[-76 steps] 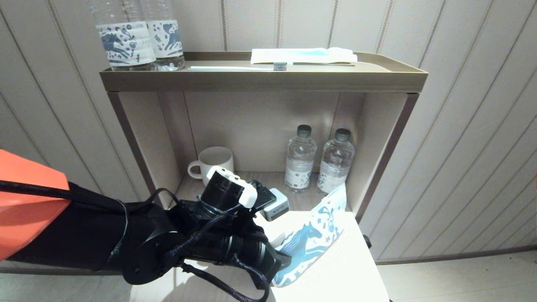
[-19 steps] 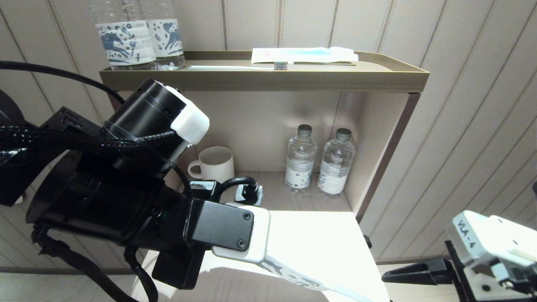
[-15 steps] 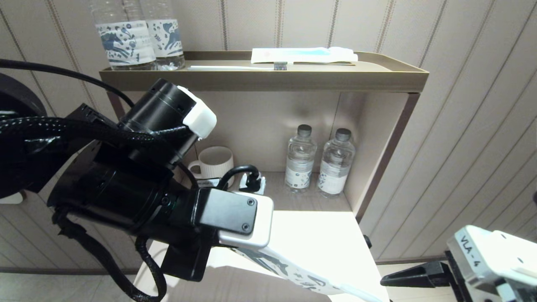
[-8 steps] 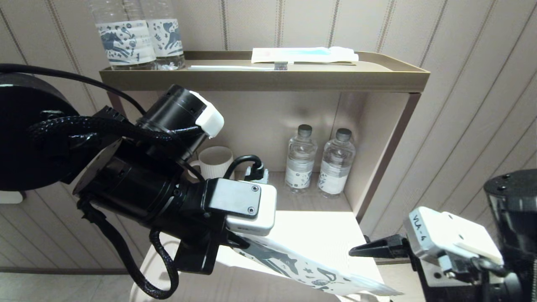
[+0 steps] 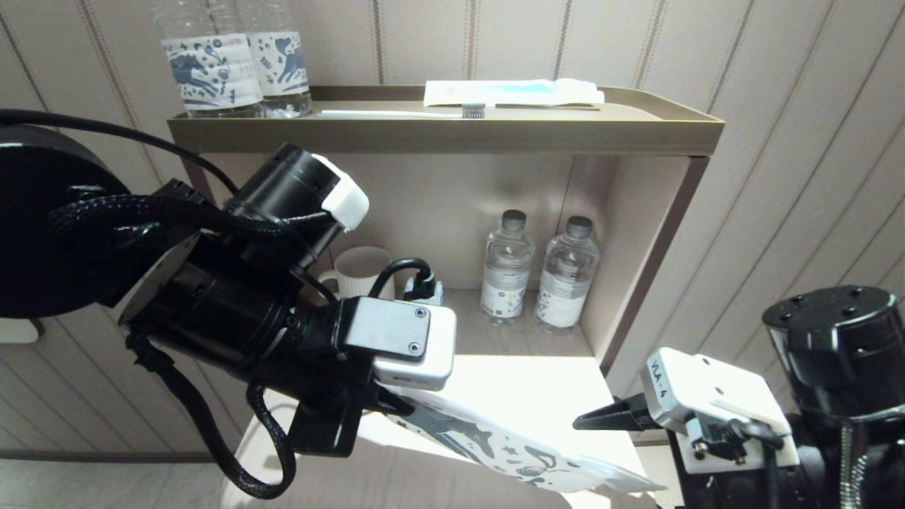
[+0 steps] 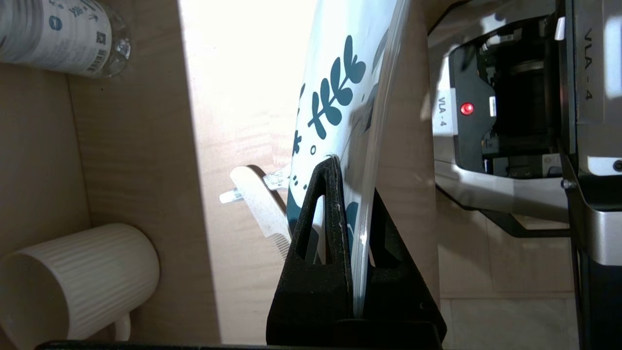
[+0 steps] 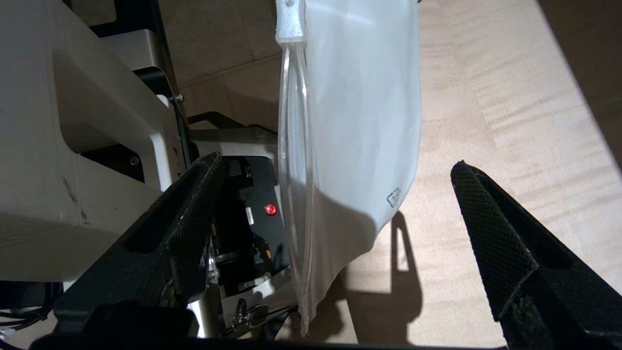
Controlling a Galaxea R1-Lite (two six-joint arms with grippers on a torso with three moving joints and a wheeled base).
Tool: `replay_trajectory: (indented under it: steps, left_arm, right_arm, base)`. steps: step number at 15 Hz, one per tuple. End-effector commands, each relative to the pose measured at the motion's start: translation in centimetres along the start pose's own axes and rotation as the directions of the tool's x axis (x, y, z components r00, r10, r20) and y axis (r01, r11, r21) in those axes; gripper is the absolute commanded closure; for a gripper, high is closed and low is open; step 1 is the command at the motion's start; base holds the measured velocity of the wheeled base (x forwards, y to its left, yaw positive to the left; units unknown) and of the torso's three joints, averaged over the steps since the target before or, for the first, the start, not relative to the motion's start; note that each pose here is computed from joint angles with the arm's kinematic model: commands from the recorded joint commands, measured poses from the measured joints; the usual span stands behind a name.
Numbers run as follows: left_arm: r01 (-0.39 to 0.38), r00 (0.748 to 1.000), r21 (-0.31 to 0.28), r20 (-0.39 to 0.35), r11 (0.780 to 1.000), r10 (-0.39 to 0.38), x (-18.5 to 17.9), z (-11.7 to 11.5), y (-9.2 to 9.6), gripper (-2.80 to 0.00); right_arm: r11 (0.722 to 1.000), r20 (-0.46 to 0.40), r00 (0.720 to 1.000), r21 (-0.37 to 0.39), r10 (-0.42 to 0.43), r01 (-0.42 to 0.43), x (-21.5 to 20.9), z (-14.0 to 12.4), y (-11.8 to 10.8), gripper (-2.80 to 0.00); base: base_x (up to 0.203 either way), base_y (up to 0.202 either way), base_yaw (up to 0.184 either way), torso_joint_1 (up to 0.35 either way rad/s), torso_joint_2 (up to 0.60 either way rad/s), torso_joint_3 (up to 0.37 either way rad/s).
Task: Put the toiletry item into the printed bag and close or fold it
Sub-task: Hand it to the other hand
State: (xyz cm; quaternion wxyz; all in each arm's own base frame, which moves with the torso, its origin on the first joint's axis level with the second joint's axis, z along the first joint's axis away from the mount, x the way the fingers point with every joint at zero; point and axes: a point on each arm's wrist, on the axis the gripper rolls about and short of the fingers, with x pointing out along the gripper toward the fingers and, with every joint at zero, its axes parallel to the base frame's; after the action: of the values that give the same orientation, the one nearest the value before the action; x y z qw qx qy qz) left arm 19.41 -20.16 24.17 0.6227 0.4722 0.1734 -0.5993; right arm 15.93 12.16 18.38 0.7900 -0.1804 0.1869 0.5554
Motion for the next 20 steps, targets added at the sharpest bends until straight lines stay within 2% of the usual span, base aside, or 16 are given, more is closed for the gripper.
replay_trajectory:
  steps: [1,5,6,20]
  left_arm:
    - [0.002,1.0,0.006,0.001,1.0,-0.002,-0.05,0.02,-0.01,0.0]
    - [0.009,1.0,0.001,-0.002,1.0,-0.009,0.11,-0.05,-0.04,0.0]
    - [0.007,1.0,-0.001,0.0,1.0,-0.007,0.09,-0.02,-0.02,0.0]
    - [0.015,1.0,-0.003,0.003,1.0,-0.015,0.31,-0.16,-0.15,0.0]
  right_arm:
    - [1.0,-0.001,1.0,-0.001,0.004,-0.004,0.32,-0.08,-0.15,-2.8]
    - [1.0,-0.005,1.0,0.007,0.006,-0.006,0.89,-0.16,-0.5,-2.8]
    - [1.0,-0.006,1.0,0.008,0.006,-0.006,0.92,-0.17,-0.52,0.0]
    - [1.0,0.04,0.999,0.003,0.029,-0.03,0.41,0.53,-0.34,0.0]
  base:
    - [0.0,0.0,0.0,0.0,0.0,0.0]
    - [0.0,0.0,0.0,0.0,0.0,0.0]
    - [0.0,0.0,0.0,0.0,0.0,0.0]
    - [0.0,0.0,0.0,0.0,0.0,0.0]
